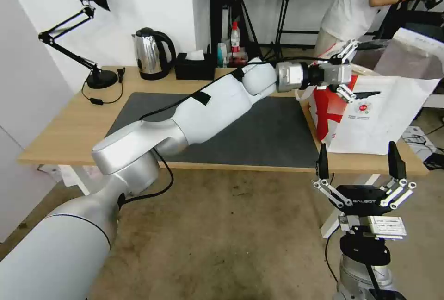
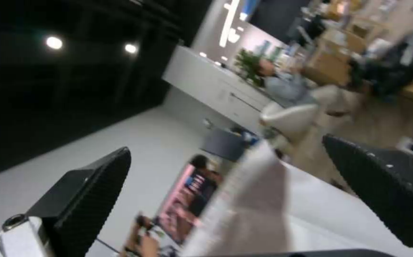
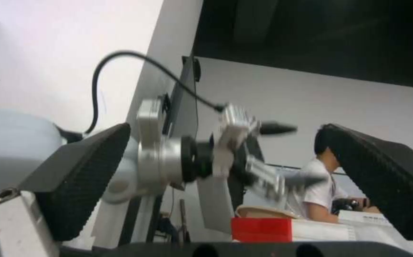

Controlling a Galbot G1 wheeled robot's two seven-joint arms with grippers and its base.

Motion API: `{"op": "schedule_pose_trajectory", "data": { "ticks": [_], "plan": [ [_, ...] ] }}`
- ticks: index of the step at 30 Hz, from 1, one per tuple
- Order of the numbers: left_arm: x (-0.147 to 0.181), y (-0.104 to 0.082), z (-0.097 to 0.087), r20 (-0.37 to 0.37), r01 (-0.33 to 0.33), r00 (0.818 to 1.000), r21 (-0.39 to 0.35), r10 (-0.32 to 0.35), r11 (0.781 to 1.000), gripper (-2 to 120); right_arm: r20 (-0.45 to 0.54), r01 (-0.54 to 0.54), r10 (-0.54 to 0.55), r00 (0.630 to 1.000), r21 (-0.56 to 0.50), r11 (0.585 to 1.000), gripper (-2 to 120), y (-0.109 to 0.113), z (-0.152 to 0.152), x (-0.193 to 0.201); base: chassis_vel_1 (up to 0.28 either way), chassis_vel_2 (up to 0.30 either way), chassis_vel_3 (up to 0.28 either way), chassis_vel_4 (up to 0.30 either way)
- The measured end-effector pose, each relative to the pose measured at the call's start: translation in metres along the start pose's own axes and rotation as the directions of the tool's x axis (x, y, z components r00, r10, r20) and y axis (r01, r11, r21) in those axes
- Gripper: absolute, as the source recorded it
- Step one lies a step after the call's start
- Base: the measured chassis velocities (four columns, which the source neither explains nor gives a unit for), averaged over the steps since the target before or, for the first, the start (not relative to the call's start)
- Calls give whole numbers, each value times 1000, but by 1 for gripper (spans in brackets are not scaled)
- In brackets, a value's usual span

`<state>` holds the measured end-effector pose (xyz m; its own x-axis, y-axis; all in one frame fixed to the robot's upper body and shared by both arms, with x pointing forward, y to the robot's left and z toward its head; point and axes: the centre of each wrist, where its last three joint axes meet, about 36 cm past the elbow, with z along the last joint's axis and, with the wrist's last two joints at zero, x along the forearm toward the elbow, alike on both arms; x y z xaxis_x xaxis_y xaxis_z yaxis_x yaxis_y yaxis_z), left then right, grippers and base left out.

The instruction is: Pick up the trash from the table and place it into the takeout bag.

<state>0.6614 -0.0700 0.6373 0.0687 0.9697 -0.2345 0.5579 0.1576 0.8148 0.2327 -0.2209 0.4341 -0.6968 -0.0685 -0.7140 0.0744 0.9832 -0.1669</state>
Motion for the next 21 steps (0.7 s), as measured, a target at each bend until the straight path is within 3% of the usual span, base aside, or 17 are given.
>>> {"op": "schedule_pose_trajectory", "data": {
  "ticks": [2, 4, 5, 6, 7, 8, 9, 10, 12, 13, 15, 17, 18, 19, 20, 21],
  "plan": [
    [2, 11, -8, 22, 46, 999, -12, -46, 999, 100, 0, 5, -5, 1000, 0, 1000, 100, 0, 0, 0, 0, 0, 0, 0],
    [2, 12, -9, 25, 52, 998, -14, -52, 999, 100, 0, 5, -5, 1000, 0, 1000, 100, 0, 0, 0, 0, 0, 0, 0],
    [8, 23, -18, 36, 103, 994, -25, -102, 994, 100, 0, 10, -10, 1000, 3, 1000, 100, -1, 0, -1, 0, 0, 0, 0],
    [23, 36, -30, 38, 195, 980, -33, -194, 980, 100, -1, 19, -19, 1000, 10, 1000, 100, -4, 2, -1, 0, 0, 0, 0],
    [31, 41, -33, 40, 236, 971, -33, -235, 971, 100, -2, 22, -22, 1000, 12, 1000, 100, -5, 2, -1, 0, 0, 0, 0],
    [31, 41, -33, 40, 236, 971, -33, -235, 971, 100, -2, 22, -22, 1000, 12, 1000, 100, -5, 2, -1, 0, 0, 0, 0],
    [50, 49, -38, 36, 327, 945, -32, -326, 945, 100, -5, 28, -28, 1000, 15, 999, 100, -7, 4, -1, 0, 0, 0, 0],
    [54, 51, -39, 36, 351, 936, -32, -350, 936, 100, -6, 29, -29, 1000, 16, 999, 100, -7, 4, -1, 0, 0, 0, 0],
    [82, 60, -44, 26, 481, 876, -32, -481, 876, 100, -15, 38, -38, 999, 22, 999, 100, -11, 7, -1, 0, 0, 0, 0],
    [82, 60, -44, 26, 481, 876, -32, -481, 876, 100, -15, 38, -38, 999, 22, 999, 100, -11, 7, -1, 0, 0, 0, 0],
    [113, 61, -53, 20, 616, 788, -11, -616, 788, 100, -19, 52, -51, 998, 31, 998, 100, -15, 10, -3, 0, 0, 0, 0],
    [135, 54, -61, 2, 678, 735, 7, -678, 735, 100, -24, 61, -60, 998, 34, 998, 100, -19, 13, -3, 0, 0, 0, 0],
    [135, 54, -61, 2, 678, 735, 7, -678, 735, 100, -24, 61, -60, 998, 34, 998, 100, -19, 13, -3, 0, 0, 0, 0],
    [153, 43, -68, -23, 726, 688, 23, -726, 687, 100, -28, 66, -65, 997, 38, 997, 100, -21, 15, -4, 0, 0, 0, 0],
    [165, 31, -76, -39, 756, 655, 38, -755, 653, 100, -32, 73, -72, 997, 42, 996, 100, -23, 18, -5, 0, 0, 0, 0],
    [171, 26, -80, -46, 768, 640, 43, -767, 639, 100, -34, 76, -75, 997, 43, 996, 100, -24, 20, -5, 0, 0, 0, 0]
  ]
}}
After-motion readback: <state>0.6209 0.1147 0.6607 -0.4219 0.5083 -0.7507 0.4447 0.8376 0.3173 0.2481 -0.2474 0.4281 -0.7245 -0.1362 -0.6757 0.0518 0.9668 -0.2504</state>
